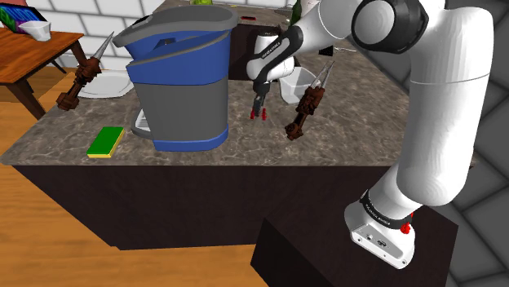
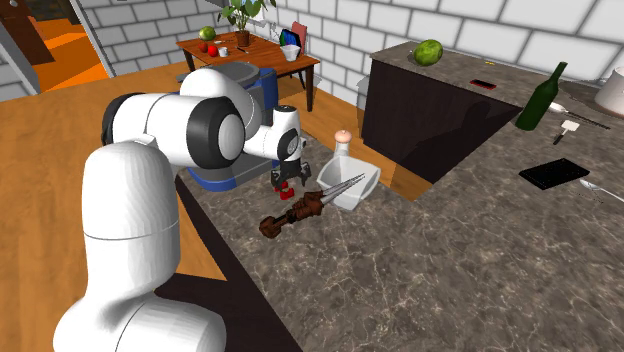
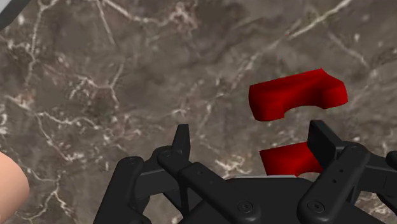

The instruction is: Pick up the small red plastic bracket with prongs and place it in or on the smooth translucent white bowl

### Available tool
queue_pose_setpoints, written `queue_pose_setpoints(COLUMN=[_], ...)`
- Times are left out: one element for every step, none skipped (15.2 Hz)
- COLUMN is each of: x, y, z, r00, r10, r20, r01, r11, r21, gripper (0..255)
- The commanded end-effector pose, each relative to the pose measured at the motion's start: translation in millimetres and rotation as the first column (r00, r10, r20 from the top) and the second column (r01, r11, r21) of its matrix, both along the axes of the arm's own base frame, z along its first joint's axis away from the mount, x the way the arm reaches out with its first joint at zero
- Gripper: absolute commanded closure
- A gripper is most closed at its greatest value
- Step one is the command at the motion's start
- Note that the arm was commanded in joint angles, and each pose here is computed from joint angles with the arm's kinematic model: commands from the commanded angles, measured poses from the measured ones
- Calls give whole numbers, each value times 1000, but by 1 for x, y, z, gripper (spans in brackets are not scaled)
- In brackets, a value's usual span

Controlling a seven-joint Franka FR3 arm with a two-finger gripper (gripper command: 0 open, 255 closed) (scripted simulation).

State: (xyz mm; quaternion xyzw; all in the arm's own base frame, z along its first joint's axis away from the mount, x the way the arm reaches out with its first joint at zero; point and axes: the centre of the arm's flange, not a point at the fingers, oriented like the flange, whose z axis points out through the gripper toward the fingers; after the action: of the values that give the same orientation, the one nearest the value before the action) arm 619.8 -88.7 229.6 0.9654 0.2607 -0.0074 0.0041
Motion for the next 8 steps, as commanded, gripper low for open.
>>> queue_pose_setpoints(x=[0, 0, 0, 0, 0, 0, 0, 0], y=[1, 1, 1, 1, 1, 1, 1, 1], z=[-1, -1, -1, -1, -1, -1, -1, -1], r00=[1000, 1000, 1000, 1000, 1000, 1000, 1000, 1000], r10=[0, 0, 0, 0, 0, 0, 0, 0], r20=[0, 0, 0, 0, 0, 0, 0, 0], r01=[0, 0, 0, 0, 0, 0, 0, 0], r11=[1000, 1000, 1000, 1000, 1000, 1000, 1000, 1000], r21=[0, 0, 0, 0, 0, 0, 0, 0], gripper=[0, 0, 0, 0, 0, 0, 255, 255])
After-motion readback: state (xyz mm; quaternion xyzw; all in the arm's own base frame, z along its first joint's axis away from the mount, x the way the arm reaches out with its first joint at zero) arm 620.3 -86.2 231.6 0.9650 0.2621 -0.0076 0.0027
